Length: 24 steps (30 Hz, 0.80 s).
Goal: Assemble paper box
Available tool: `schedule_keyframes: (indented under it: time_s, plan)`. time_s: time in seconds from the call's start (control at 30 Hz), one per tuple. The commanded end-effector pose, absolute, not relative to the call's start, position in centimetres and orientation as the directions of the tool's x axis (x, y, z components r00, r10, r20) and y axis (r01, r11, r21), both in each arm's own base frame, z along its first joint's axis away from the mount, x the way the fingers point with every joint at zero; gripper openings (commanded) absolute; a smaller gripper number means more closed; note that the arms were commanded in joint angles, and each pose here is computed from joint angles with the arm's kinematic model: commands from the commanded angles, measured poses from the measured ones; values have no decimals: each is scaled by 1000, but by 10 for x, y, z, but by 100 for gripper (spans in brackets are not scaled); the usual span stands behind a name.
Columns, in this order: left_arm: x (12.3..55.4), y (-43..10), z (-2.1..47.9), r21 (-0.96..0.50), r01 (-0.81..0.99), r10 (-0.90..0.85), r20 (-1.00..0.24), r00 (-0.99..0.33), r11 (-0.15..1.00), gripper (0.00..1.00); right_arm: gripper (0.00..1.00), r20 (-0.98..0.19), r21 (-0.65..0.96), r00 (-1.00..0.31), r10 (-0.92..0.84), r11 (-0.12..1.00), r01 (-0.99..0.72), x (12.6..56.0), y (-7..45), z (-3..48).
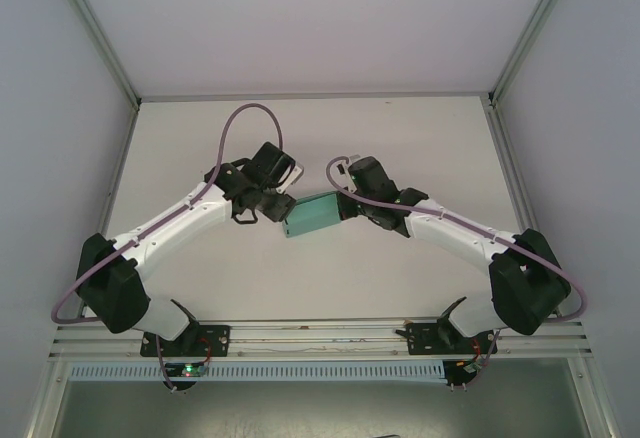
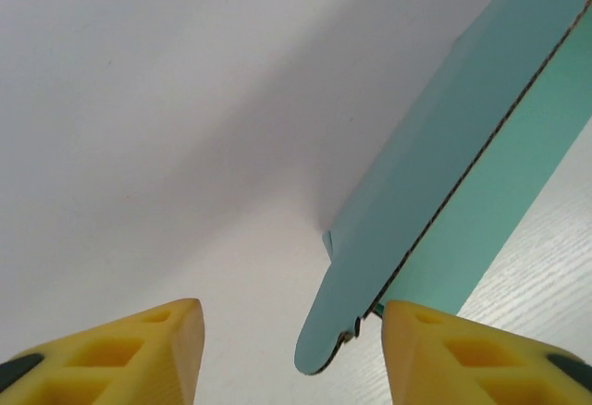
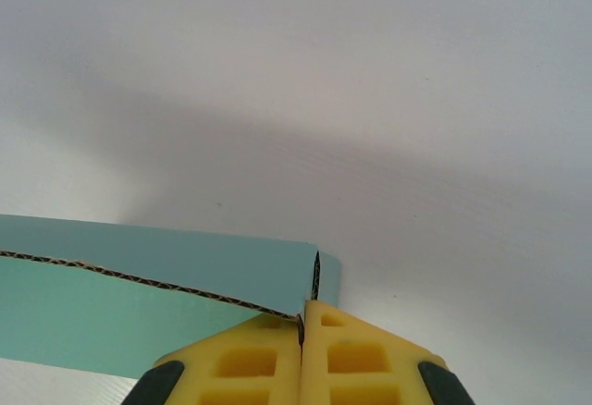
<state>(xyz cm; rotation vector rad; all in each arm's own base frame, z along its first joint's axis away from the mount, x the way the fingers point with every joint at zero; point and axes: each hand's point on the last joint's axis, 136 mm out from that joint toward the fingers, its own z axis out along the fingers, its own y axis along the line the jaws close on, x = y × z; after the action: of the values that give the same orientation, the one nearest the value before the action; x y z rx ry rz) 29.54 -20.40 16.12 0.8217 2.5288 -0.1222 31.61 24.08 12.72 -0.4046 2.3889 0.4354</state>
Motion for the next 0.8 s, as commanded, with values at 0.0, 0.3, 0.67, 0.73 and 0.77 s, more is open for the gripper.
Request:
schedule_keyframes:
  time_s: [0.0,0.3,0.67,0.73,0.77]
  plan:
    - [279,-197,153,13,546,499,-421,-757,838,51,0,-542,160,-814,-210,925,-345,295,226,95]
    - [293,-198,138,52,538,513,-391,-765,842,27,0,-526,157,-824,-212,928,-339,295,229,95]
    - [300,-213,147,-89,380,320,-382,-867,921,0,0,-543,70,-816,-196,958,-277,296,228,100]
    - [303,-211,145,-127,297,239,-346,-907,946,0,0,-560,58,-807,-188,963,-264,295,232,101]
    - [301,-215,144,-181,282,216,-316,-924,942,0,0,-563,51,-806,-182,966,-254,295,233,100]
